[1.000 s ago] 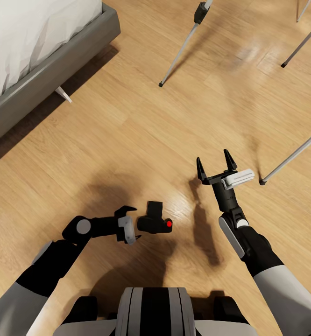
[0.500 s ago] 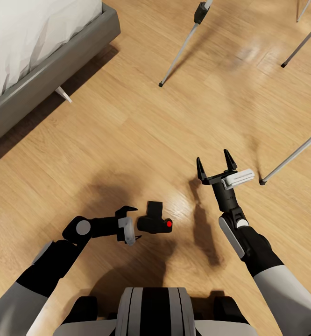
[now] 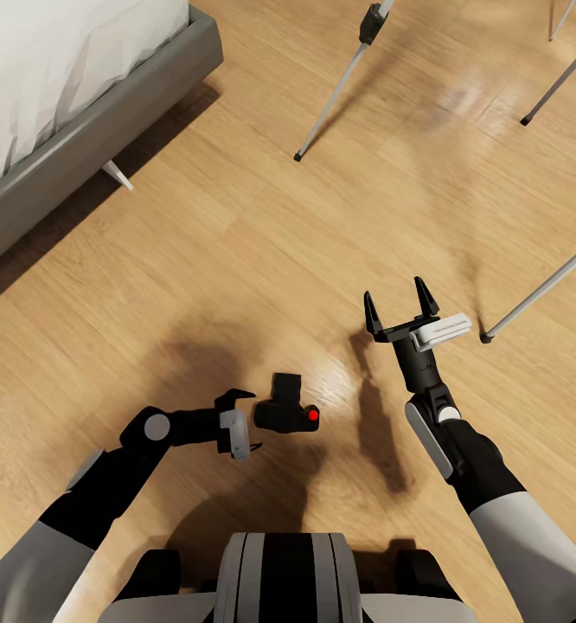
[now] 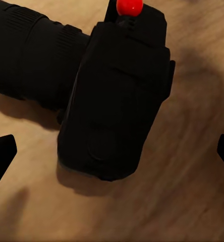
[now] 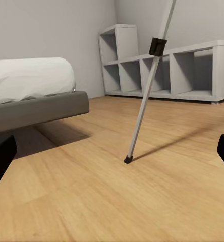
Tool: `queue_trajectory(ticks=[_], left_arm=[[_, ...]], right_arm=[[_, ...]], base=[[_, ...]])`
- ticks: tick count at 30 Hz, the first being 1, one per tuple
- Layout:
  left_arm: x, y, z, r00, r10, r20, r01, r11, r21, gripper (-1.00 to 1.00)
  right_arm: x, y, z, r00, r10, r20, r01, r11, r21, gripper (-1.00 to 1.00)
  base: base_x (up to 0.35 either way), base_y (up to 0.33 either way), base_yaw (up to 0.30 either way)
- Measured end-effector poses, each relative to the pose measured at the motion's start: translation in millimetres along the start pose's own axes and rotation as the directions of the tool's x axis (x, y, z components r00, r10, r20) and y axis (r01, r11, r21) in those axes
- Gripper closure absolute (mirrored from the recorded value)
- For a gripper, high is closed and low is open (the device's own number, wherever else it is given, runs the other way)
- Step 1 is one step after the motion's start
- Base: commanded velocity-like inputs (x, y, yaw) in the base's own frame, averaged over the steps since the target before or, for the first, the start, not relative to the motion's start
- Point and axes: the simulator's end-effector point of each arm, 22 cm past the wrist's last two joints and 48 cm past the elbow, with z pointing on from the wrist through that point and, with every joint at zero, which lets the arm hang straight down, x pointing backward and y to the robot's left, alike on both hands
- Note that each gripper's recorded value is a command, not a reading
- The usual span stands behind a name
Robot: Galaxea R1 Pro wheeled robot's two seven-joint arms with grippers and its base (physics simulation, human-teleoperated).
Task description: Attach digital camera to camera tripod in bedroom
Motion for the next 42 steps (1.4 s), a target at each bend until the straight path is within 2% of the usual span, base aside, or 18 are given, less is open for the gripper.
queue_trajectory(ticks=[17, 24, 32, 41, 42], left_arm=[[1, 1, 1.6, 1.000, -0.007, 0.001, 0.007, 1.000, -0.008, -1.00], [1, 9, 1.7, 1.000, -0.009, 0.001, 0.009, 0.999, -0.044, -1.00], [0, 12, 2.0, 1.000, -0.009, 0.003, 0.009, 0.998, -0.058, -1.00], [-1, 12, 2.9, 1.000, -0.011, 0.004, 0.012, 0.998, -0.059, -1.00], [4, 9, 5.0, 1.000, -0.022, -0.004, 0.022, 0.998, -0.051, -1.00]], right_arm=[[0, 0, 0.0, 1.000, 0.000, 0.000, 0.000, 1.000, 0.000, -1.00], [2, 0, -1.0, 1.000, 0.000, -0.005, 0.000, 1.000, 0.001, -1.00], [4, -1, -2.4, 1.000, -0.001, -0.011, 0.001, 1.000, 0.003, -1.00], [5, -1, -2.6, 1.000, -0.001, -0.012, 0.001, 1.000, 0.003, -1.00], [5, -1, -2.7, 1.000, -0.001, -0.013, 0.001, 1.000, 0.003, -1.00]], base=[[0.000, 0.000, 0.000], [0.000, 0.000, 0.000], [0.000, 0.000, 0.000], [0.000, 0.000, 0.000], [0.000, 0.000, 0.000]])
